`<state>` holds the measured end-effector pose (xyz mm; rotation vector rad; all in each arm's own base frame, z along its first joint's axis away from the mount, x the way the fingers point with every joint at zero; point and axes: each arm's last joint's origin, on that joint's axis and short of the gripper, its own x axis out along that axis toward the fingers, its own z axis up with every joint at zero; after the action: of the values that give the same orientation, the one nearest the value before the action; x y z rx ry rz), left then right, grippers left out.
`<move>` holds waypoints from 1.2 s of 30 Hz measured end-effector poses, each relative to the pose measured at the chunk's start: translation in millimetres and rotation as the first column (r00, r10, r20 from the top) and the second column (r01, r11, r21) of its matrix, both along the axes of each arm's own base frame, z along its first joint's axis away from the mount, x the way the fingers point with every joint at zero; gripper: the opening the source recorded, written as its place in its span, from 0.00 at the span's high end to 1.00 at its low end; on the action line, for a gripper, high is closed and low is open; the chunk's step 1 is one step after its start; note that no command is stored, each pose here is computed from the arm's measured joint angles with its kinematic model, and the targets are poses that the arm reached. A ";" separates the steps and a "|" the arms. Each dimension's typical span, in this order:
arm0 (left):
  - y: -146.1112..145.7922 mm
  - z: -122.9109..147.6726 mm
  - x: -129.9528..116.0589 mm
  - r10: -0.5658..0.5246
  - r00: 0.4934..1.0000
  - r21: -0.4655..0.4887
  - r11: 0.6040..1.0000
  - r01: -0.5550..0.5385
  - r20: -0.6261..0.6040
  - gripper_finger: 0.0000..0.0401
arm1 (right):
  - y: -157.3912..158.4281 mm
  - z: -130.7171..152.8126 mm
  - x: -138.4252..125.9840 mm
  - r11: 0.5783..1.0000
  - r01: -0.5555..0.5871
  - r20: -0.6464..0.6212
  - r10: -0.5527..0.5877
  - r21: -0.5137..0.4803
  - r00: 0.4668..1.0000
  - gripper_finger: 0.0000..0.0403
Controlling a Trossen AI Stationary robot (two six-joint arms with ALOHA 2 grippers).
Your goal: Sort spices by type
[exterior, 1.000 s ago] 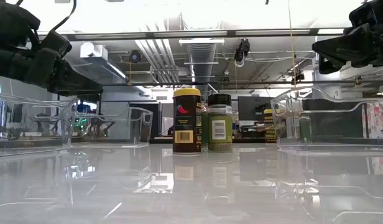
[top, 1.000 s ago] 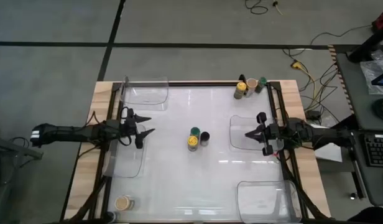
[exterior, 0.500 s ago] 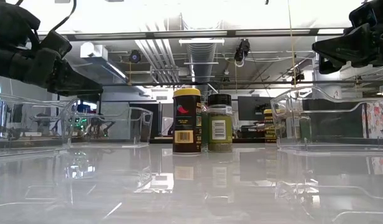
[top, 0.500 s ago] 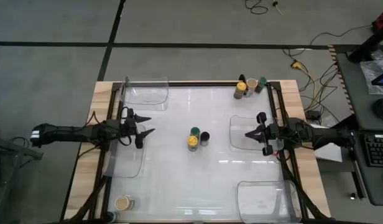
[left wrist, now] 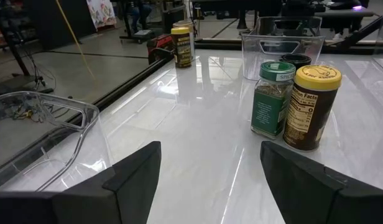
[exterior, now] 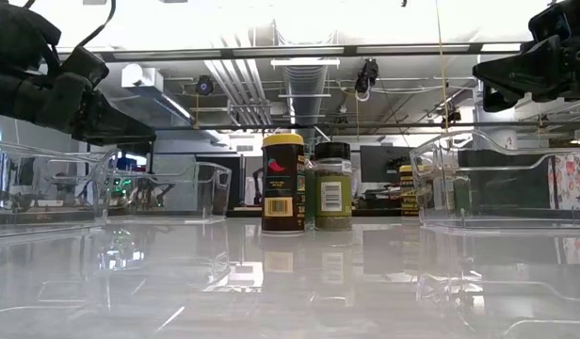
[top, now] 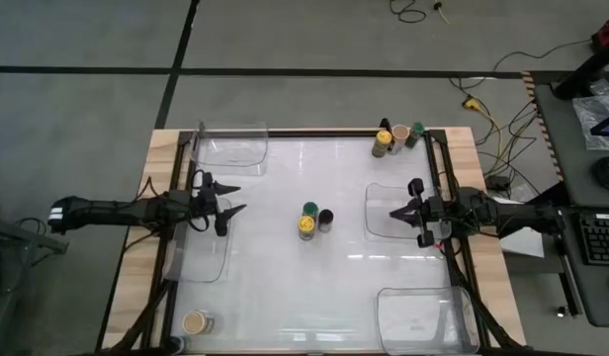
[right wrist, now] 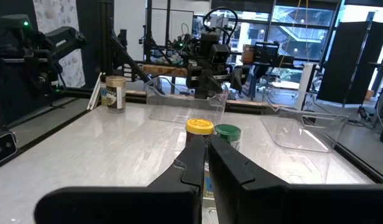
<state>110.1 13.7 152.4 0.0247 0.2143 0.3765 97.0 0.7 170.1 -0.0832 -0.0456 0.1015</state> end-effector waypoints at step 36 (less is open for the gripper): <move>0.0 0.1 0.0 0.000 1.000 0.000 1.000 0.000 0.001 0.35 | 0.0 21.5 -2.9 0.931 -0.085 0.188 0.018 0.355 0.982 0.97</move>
<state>110.1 13.7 152.5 0.0244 0.2137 0.3763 94.1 0.7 191.6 0.2794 -0.2485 0.1369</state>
